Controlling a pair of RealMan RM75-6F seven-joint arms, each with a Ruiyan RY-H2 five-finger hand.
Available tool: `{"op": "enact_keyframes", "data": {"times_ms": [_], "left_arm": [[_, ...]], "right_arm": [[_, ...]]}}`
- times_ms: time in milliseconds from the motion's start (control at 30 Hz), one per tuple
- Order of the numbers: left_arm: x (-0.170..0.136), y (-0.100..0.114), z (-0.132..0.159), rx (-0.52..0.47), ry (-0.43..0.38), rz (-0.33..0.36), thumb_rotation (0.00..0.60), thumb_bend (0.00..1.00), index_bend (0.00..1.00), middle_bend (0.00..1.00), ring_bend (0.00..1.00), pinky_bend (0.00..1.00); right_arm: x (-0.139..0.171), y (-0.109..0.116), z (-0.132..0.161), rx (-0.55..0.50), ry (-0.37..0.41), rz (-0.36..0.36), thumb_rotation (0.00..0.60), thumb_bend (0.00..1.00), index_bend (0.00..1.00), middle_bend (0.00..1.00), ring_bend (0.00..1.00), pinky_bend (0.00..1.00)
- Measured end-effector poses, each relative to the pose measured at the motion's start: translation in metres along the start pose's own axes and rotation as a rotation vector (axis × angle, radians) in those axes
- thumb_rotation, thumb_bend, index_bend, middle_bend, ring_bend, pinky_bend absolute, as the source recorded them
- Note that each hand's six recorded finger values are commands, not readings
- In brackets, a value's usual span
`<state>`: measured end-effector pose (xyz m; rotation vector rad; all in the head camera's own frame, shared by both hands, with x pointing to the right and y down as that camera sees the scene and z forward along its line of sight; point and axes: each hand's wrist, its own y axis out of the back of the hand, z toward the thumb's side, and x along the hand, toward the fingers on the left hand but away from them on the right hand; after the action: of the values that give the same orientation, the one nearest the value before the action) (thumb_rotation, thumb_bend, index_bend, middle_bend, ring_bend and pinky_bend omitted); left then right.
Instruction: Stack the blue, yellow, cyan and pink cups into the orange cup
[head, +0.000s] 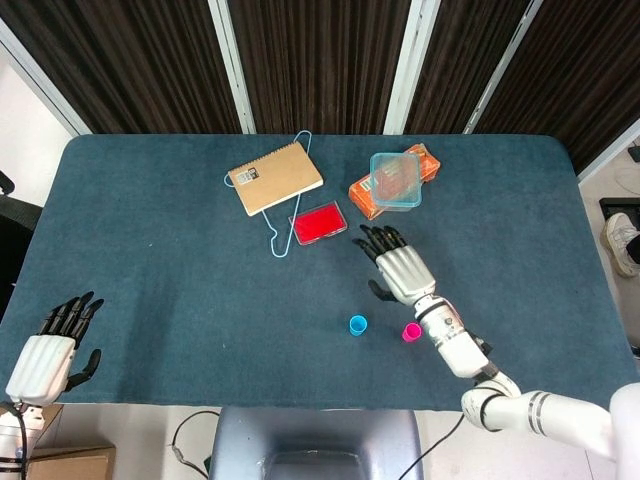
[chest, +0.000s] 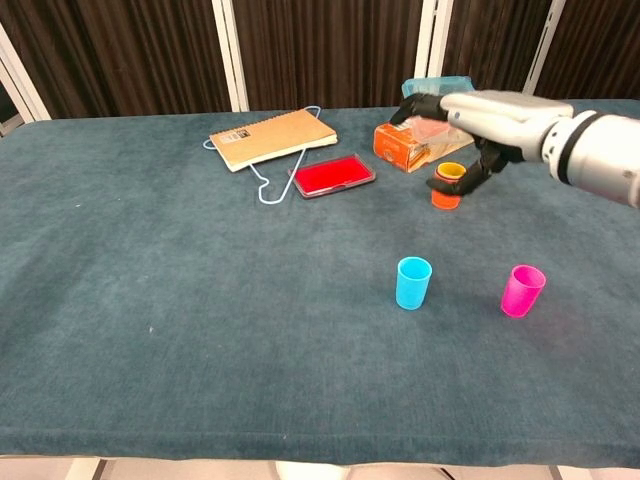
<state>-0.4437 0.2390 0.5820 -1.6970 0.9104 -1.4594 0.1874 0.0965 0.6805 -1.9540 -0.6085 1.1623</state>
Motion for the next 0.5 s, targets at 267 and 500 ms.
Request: {"op": "enact_keyframes", "data": {"times_ms": [267,500], "left_arm": [[-0.002,0.0,0.001,0.001,-0.005,0.0,0.6,0.46,0.0,0.0,0.0,0.11],[-0.002,0.001,0.0,-0.002,-0.004,0.004,0.6,0.46,0.0,0.0,0.0,0.11]], "right_arm": [[0.039,-0.03,0.024,0.023,0.119,0.162,0.6,0.51,0.32,0.0,0.0,0.0],[0.034,-0.047,0.022,0.049,0.101,0.201,0.6,0.51,0.4,0.0,0.0,0.0]]}}
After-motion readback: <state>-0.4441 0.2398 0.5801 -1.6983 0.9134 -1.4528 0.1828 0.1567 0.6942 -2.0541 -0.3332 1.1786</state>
